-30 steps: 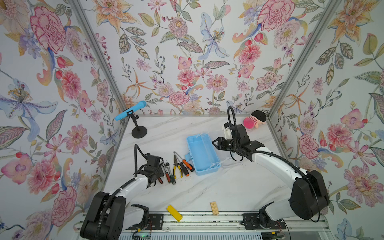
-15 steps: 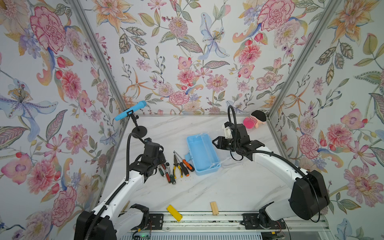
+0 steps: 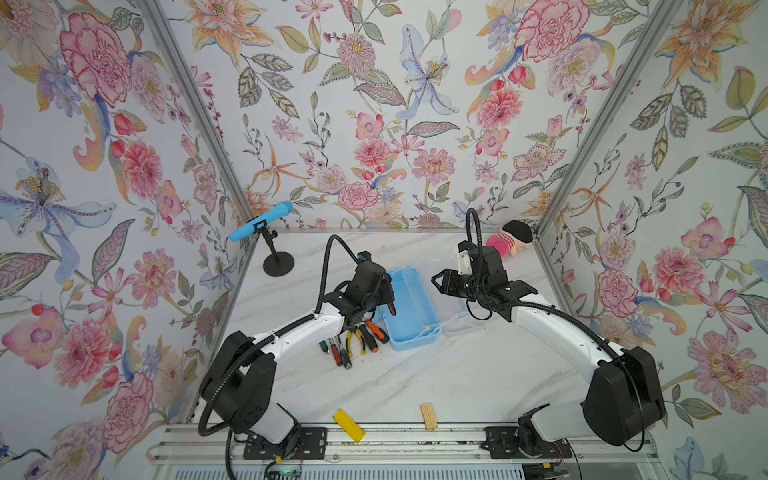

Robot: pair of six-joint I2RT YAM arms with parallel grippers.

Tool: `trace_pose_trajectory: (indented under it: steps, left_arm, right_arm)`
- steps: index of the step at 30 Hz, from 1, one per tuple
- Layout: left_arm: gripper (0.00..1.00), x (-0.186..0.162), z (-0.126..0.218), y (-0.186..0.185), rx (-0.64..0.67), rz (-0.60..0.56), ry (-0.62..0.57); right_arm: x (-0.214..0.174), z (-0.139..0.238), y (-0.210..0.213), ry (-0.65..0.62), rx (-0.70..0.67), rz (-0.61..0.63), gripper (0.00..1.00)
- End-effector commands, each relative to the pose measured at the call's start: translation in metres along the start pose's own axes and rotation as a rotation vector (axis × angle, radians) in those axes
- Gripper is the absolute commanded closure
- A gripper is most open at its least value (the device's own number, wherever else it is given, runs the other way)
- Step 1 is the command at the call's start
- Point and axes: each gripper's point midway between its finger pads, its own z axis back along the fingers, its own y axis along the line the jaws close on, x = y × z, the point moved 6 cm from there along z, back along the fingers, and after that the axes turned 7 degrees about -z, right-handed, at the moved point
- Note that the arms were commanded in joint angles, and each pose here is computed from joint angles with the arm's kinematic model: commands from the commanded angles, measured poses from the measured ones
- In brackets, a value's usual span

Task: Pack the tool kit
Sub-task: 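Lift the ratchet wrench with the left gripper and carry it over the blue box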

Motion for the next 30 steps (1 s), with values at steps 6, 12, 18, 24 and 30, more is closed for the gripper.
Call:
trace_pose_trajectory:
  steps: [6, 12, 18, 24, 30]
  left_arm:
    - [1.00, -0.008, -0.054, -0.042, -0.040, -0.031, 0.059]
    - [1.00, -0.025, -0.089, -0.042, 0.022, -0.129, 0.134]
    - [1.00, -0.016, -0.104, -0.045, 0.047, -0.209, 0.130]
    - [1.00, -0.014, -0.086, -0.024, 0.099, -0.194, 0.125]
    - [1.00, -0.040, -0.079, -0.005, 0.106, -0.153, 0.164]
  right_arm:
    - [0.000, 0.015, -0.009, -0.033, 0.007, -0.020, 0.57]
    - [-0.005, 0.019, -0.017, -0.033, 0.001, -0.035, 0.57]
    - [-0.009, 0.025, -0.023, -0.046, -0.006, -0.051, 0.57]
    - [-0.011, 0.028, -0.022, -0.038, -0.006, -0.048, 0.58]
    - [-0.007, 0.025, -0.017, -0.027, -0.008, -0.023, 0.57]
